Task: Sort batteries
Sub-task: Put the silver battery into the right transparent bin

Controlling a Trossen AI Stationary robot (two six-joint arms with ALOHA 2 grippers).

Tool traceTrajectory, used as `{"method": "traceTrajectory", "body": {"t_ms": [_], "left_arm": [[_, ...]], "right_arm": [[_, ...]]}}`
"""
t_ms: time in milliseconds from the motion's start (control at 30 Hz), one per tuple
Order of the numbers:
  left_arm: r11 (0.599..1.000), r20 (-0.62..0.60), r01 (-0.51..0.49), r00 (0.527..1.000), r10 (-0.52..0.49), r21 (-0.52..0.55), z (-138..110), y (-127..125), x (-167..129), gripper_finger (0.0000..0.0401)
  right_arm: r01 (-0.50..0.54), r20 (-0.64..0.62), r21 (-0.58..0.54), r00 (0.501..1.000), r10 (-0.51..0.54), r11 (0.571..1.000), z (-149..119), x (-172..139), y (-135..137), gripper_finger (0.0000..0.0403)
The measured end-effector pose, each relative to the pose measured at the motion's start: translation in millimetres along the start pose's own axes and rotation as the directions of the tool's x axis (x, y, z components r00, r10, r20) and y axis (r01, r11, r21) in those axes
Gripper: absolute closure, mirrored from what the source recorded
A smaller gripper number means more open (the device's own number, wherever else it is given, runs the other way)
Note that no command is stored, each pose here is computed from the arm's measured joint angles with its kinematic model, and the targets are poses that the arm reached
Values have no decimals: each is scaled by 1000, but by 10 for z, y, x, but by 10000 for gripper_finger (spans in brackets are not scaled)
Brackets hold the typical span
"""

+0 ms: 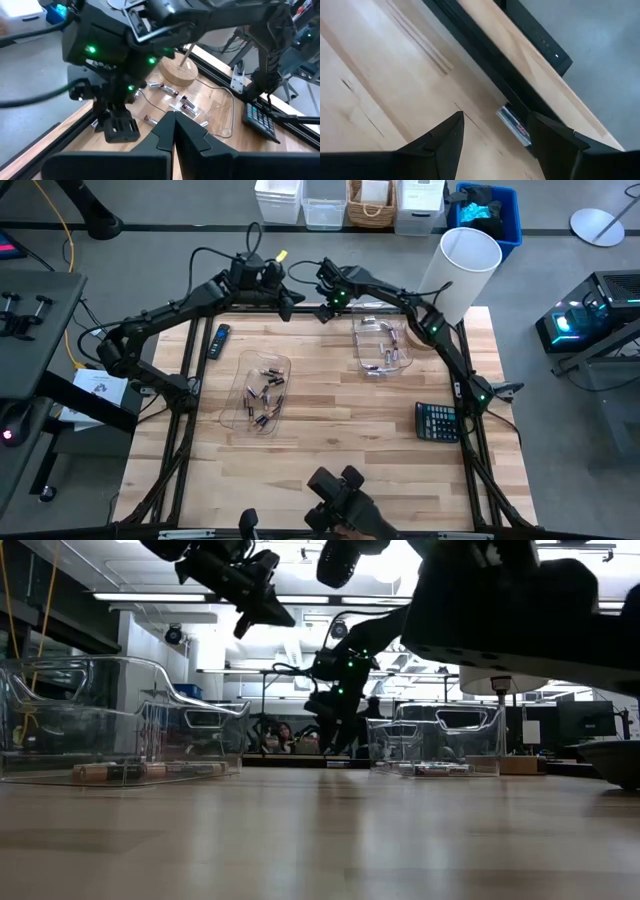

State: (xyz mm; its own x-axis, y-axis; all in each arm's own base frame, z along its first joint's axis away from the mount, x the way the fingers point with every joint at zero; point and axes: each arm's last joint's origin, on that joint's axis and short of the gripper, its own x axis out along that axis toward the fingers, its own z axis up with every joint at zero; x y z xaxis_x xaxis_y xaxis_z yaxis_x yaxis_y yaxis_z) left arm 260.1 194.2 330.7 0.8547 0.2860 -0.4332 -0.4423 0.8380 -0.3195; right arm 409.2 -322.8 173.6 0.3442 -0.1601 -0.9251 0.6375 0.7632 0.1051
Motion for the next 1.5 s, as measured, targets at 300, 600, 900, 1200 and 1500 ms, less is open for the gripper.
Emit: {"method": "traceTrajectory", "body": {"t_ms": [300,600,900,1200,1500], "left_arm": [[1000,-28,-10,1000,10,-12,-26,22,-6,401],[999,-76,-20,997,18,-26,-74,31,-8,401],[999,-74,-20,997,18,-25,-73,31,-8,401],[1000,-76,-18,997,16,-24,-74,30,-8,401],[1000,-102,-17,995,19,15,-100,34,-11,401]], "right_arm": [[3,-58,-22,998,-4,1000,-68,15,166,190],[73,-55,6,996,-73,997,-79,88,143,190],[6,-25,188,1000,-2,982,-39,111,48,190],[-50,-4,365,998,55,930,-29,156,-83,190],[-181,-114,346,966,233,921,-148,205,-4,190]]}}
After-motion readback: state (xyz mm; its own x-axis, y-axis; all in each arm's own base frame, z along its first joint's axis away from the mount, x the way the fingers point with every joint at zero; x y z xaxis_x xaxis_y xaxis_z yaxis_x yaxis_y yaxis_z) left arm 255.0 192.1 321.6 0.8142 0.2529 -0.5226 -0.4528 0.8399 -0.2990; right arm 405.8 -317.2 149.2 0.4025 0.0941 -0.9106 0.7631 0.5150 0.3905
